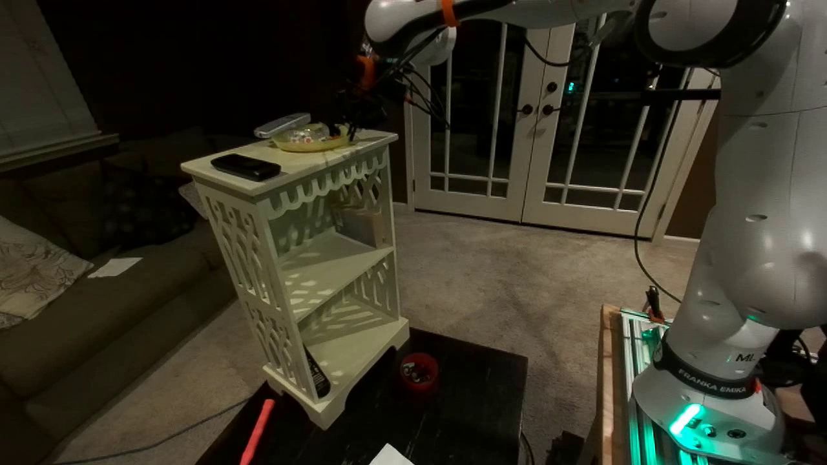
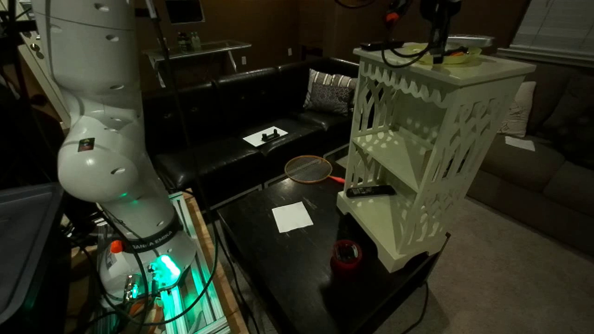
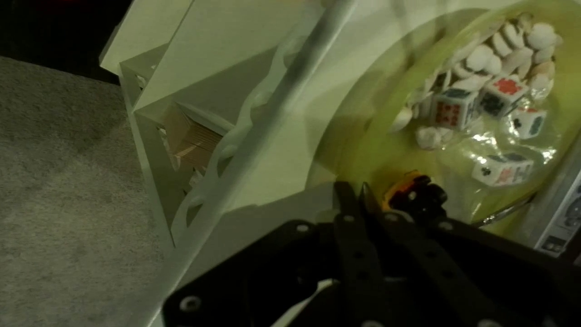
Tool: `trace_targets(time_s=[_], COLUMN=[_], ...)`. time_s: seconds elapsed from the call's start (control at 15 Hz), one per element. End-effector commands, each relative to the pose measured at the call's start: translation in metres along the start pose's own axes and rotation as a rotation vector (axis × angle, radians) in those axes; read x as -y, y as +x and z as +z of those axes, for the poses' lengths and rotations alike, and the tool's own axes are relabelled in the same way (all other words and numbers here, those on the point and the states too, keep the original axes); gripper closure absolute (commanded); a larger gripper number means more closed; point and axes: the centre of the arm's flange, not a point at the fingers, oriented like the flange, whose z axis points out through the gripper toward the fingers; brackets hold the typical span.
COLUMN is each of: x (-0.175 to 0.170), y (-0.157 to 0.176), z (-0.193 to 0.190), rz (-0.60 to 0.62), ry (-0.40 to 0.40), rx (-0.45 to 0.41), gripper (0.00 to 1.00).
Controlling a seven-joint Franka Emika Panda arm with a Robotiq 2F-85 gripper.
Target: Move the yellow plate to the second shelf
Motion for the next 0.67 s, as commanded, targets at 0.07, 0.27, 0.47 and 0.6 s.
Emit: trace_targets(time_s=[0.07,0.27,0.47,0.6], x=[-0.0048,-0.008,-0.0109,-0.0112], y=[0.0068,0.011,0.0123,0.012], z=[0.0121,0.0144,0.0124,0.0085], rz=[-0.042,-0.055,-0.077,-0.101], ry=[0.079,0.1,0.102,0.103], rx=[0.014,0.024,0.034,0.032], gripper=[0.99,0.99,0.99,0.99])
